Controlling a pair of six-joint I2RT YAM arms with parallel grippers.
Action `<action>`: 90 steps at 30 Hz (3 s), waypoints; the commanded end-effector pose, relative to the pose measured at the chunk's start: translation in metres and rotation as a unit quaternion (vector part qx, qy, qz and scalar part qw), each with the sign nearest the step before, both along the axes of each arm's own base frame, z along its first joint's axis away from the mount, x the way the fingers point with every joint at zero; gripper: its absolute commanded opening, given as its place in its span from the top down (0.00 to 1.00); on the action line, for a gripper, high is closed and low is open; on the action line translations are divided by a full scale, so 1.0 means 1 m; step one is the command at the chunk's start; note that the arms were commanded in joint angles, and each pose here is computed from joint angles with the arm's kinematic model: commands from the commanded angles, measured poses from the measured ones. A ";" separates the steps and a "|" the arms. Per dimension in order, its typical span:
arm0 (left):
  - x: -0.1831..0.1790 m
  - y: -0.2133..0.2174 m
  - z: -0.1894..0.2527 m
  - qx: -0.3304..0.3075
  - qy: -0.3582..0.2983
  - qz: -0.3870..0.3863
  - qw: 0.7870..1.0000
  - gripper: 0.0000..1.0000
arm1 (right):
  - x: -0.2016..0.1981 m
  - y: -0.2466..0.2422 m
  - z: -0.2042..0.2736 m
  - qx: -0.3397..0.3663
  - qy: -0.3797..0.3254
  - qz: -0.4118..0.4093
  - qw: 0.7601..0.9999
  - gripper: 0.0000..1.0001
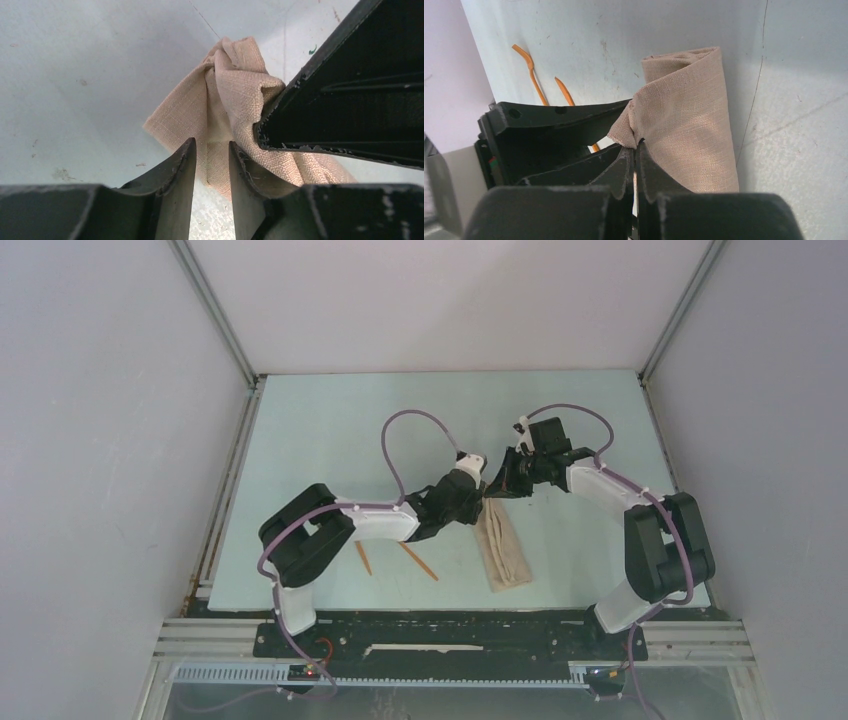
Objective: Fold the napkin into a case and place the utensils inside
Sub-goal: Grasp the top corner of the smaller rectangle folded napkin from the folded napkin.
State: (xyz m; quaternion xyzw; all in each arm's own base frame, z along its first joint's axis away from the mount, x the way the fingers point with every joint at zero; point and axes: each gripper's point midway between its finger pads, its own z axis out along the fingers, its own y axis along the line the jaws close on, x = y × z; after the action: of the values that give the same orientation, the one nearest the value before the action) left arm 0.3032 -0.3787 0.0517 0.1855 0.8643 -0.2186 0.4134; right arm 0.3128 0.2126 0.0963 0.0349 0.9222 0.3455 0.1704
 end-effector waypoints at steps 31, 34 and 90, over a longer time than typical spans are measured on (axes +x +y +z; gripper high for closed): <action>0.016 0.001 -0.002 0.070 -0.045 0.029 0.996 0.95 | -0.006 0.002 0.003 0.010 -0.010 0.012 1.000 1.00; 0.014 -0.001 0.009 0.029 -0.039 0.024 0.999 1.00 | -0.008 0.004 -0.001 0.016 -0.008 0.017 1.000 1.00; -0.005 0.017 0.027 -0.175 0.001 0.009 0.985 1.00 | -0.015 0.029 -0.027 0.121 -0.073 0.057 0.988 0.66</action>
State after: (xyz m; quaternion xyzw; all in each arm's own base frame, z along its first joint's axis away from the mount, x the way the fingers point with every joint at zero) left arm 0.2970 -0.3594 0.0564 0.1086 0.8327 -0.3376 0.4253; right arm 0.2877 0.2402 0.0523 -0.0004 0.8756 0.4490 0.1780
